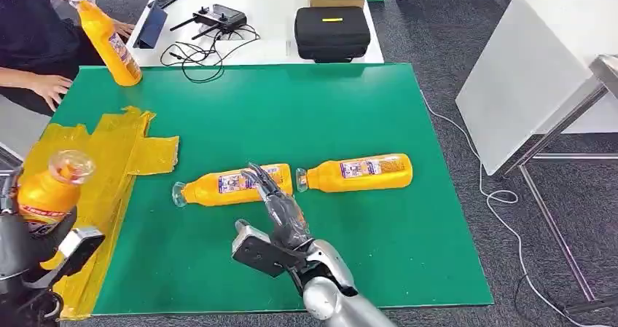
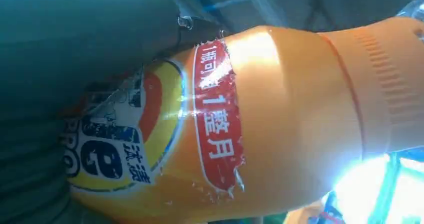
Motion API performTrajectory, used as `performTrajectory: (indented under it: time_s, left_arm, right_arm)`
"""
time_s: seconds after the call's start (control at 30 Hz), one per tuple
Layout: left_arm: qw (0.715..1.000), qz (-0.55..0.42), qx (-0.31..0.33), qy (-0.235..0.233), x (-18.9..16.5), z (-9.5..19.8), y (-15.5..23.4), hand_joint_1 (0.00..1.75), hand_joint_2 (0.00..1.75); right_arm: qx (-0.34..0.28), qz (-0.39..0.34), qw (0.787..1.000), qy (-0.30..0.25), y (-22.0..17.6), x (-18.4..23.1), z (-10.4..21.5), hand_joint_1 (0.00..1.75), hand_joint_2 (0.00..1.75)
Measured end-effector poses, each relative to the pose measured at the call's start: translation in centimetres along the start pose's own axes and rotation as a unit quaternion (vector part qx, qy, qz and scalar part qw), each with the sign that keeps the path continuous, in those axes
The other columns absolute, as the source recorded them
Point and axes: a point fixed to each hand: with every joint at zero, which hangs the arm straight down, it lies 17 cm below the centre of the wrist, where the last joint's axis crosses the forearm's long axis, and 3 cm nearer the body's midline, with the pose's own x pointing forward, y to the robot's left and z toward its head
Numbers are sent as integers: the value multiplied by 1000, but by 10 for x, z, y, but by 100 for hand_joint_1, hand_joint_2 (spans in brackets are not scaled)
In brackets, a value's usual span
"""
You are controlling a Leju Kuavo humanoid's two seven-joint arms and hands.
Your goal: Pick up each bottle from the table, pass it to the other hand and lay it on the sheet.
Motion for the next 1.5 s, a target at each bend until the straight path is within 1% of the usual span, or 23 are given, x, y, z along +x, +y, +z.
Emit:
performTrajectory:
  time_s: [0.13,0.2,0.23,0.33,0.37,0.47,0.6,0.73,0.77,0.8,0.83,0.87,0.9,1.03,1.17,1.23,1.27,1.37,1.5]
  left_arm:
    - [997,-56,-41,-32,6,-2,-16,175,175]
    - [992,-91,-75,-43,5,0,-32,175,175]
    - [990,-101,-90,-36,2,2,-39,175,175]
    - [986,-112,-120,11,-11,8,-58,175,175]
    - [985,-114,-129,17,-11,9,-65,175,175]
    - [982,-113,-152,7,-4,18,-80,175,175]
    - [975,-118,-185,20,-5,25,-101,175,175]
    - [966,-125,-227,12,1,35,-126,175,175]
    - [962,-127,-240,9,2,39,-134,161,175]
    - [959,-129,-253,6,4,42,-141,0,175]
    - [953,-132,-272,2,5,49,-150,0,175]
    - [950,-135,-283,0,5,49,-155,0,175]
    - [944,-137,-301,0,3,52,-162,0,0]
    - [929,-151,-338,-11,-2,54,-173,0,0]
    - [902,-157,-403,-4,-12,63,-188,0,0]
    - [893,-153,-423,4,-17,68,-192,0,0]
    - [893,-150,-425,6,-19,69,-192,0,0]
    - [895,-129,-428,6,-19,78,-192,0,0]
    - [900,-97,-425,-3,-12,81,-193,0,0]
  right_arm:
    - [-4,-4,1000,5,3,-4,12,0,0]
    - [-6,-6,1000,9,2,-8,16,0,0]
    - [-6,-7,1000,10,1,-9,18,0,0]
    - [-5,-10,1000,12,1,-12,22,0,0]
    - [-5,-10,1000,12,0,-12,22,0,0]
    - [-4,-8,1000,11,0,-12,23,0,0]
    - [2,-10,1000,9,0,-11,24,0,0]
    - [5,-9,1000,4,-1,-7,23,0,0]
    - [8,-9,1000,2,-1,-6,22,0,0]
    - [9,-9,1000,2,-1,-6,23,0,0]
    - [10,-9,1000,2,-1,-6,22,0,0]
    - [12,-10,1000,2,-1,-6,23,0,0]
    - [12,-8,1000,1,-3,-6,23,0,0]
    - [14,-6,1000,-2,-3,-4,23,0,0]
    - [17,-7,1000,-1,-3,-3,23,0,0]
    - [17,-5,1000,1,-4,-4,23,0,0]
    - [18,-1,1000,2,-4,-5,23,0,175]
    - [18,30,999,13,-9,-11,21,0,175]
    - [8,70,997,20,-32,-18,8,0,175]
